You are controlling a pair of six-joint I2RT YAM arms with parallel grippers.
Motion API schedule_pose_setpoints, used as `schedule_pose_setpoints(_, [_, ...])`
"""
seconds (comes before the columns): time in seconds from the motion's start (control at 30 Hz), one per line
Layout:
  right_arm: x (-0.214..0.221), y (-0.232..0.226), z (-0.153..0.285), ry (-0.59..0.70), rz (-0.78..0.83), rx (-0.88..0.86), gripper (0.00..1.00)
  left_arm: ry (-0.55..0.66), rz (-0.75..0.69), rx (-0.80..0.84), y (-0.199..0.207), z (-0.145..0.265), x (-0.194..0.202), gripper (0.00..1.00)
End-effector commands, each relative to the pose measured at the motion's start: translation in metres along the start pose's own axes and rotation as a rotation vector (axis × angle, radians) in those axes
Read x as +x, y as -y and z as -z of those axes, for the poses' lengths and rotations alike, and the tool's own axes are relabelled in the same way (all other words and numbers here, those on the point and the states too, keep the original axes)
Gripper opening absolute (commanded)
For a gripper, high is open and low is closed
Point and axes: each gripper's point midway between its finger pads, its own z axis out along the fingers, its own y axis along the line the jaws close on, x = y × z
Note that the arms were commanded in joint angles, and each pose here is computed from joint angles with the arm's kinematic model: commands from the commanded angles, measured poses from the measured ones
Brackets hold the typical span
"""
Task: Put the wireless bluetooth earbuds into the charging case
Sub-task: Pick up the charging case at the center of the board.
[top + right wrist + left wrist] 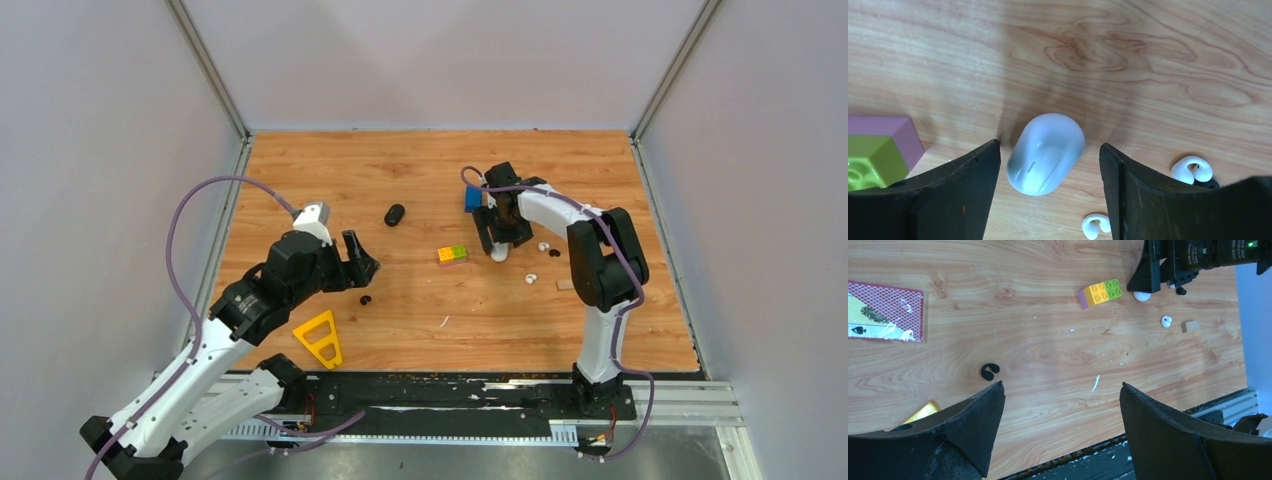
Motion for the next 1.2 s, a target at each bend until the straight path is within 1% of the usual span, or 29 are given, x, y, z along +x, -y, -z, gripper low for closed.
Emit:
schedule_pose_setpoints(0.0, [-0.005, -0.008, 0.025, 0.044, 0.130, -0.094, 0.70, 0.030, 0.007, 0.045, 0.009, 0.009, -0.008, 0.91])
schedule_pose_setpoints(0.1, [0.002, -0.010, 0.027, 0.046, 0.148, -0.114, 0.64, 0.030, 0.012, 0.053, 0.009, 0.011, -0.007, 0.90])
schedule_pose_setpoints(0.23, [0.007, -0.007, 0.028, 0.045, 0.158, -0.103, 0.53, 0.035, 0.013, 0.056, 0.009, 0.013, -0.006, 0.90])
schedule_pose_setpoints(0.3, [0.007, -0.004, 0.028, 0.047, 0.154, -0.088, 0.52, 0.035, 0.017, 0.057, 0.008, 0.014, -0.006, 0.90])
schedule_pose_setpoints(0.33, [0.006, -0.001, 0.028, 0.048, 0.150, -0.075, 0.53, 0.035, 0.019, 0.060, 0.009, 0.014, -0.006, 0.90])
schedule_pose_setpoints(0.4, [0.005, 0.003, 0.026, 0.048, 0.145, -0.054, 0.58, 0.035, 0.022, 0.063, 0.009, 0.015, -0.005, 0.90])
schedule_pose_setpoints(0.47, [0.003, 0.010, 0.022, 0.043, 0.136, -0.018, 0.60, 0.032, 0.021, 0.064, 0.009, 0.014, -0.004, 0.90])
schedule_pose_setpoints(0.5, [0.001, 0.009, 0.022, 0.044, 0.132, -0.028, 0.61, 0.030, 0.022, 0.065, 0.009, 0.014, -0.004, 0.90])
schedule_pose_setpoints(0.53, [0.001, 0.003, 0.022, 0.042, 0.120, -0.067, 0.63, 0.029, 0.022, 0.068, 0.009, 0.014, -0.004, 0.90])
schedule_pose_setpoints(0.6, [0.000, -0.010, 0.022, 0.041, 0.105, -0.139, 0.73, 0.024, 0.020, 0.069, 0.009, 0.013, -0.002, 0.89])
schedule_pose_setpoints(0.63, [-0.002, -0.010, 0.020, 0.046, 0.094, -0.137, 0.78, 0.024, 0.020, 0.068, 0.009, 0.013, -0.002, 0.89])
schedule_pose_setpoints(0.7, [-0.007, -0.007, 0.018, 0.057, 0.084, -0.114, 0.79, 0.019, 0.022, 0.063, 0.008, 0.011, 0.000, 0.89])
schedule_pose_setpoints(0.87, [-0.007, 0.001, 0.002, 0.011, 0.081, -0.062, 0.67, 0.003, 0.026, 0.066, 0.008, 0.007, 0.004, 0.89])
schedule_pose_setpoints(0.97, [-0.003, 0.006, 0.001, -0.002, 0.094, -0.046, 0.60, 0.006, 0.026, 0.065, 0.008, 0.007, 0.004, 0.89])
schedule_pose_setpoints(1.0, [-0.003, 0.008, 0.002, -0.002, 0.096, -0.045, 0.54, 0.006, 0.025, 0.067, 0.008, 0.007, 0.004, 0.89])
schedule_pose_setpoints(1.03, [-0.001, 0.010, 0.004, -0.003, 0.093, -0.042, 0.51, 0.007, 0.025, 0.067, 0.008, 0.007, 0.004, 0.89])
schedule_pose_setpoints(1.1, [-0.001, 0.014, 0.011, 0.008, 0.094, -0.044, 0.48, 0.005, 0.026, 0.070, 0.009, 0.007, 0.004, 0.89])
schedule_pose_setpoints(1.17, [0.001, 0.016, 0.017, 0.019, 0.104, -0.045, 0.48, 0.005, 0.029, 0.075, 0.009, 0.006, 0.005, 0.89])
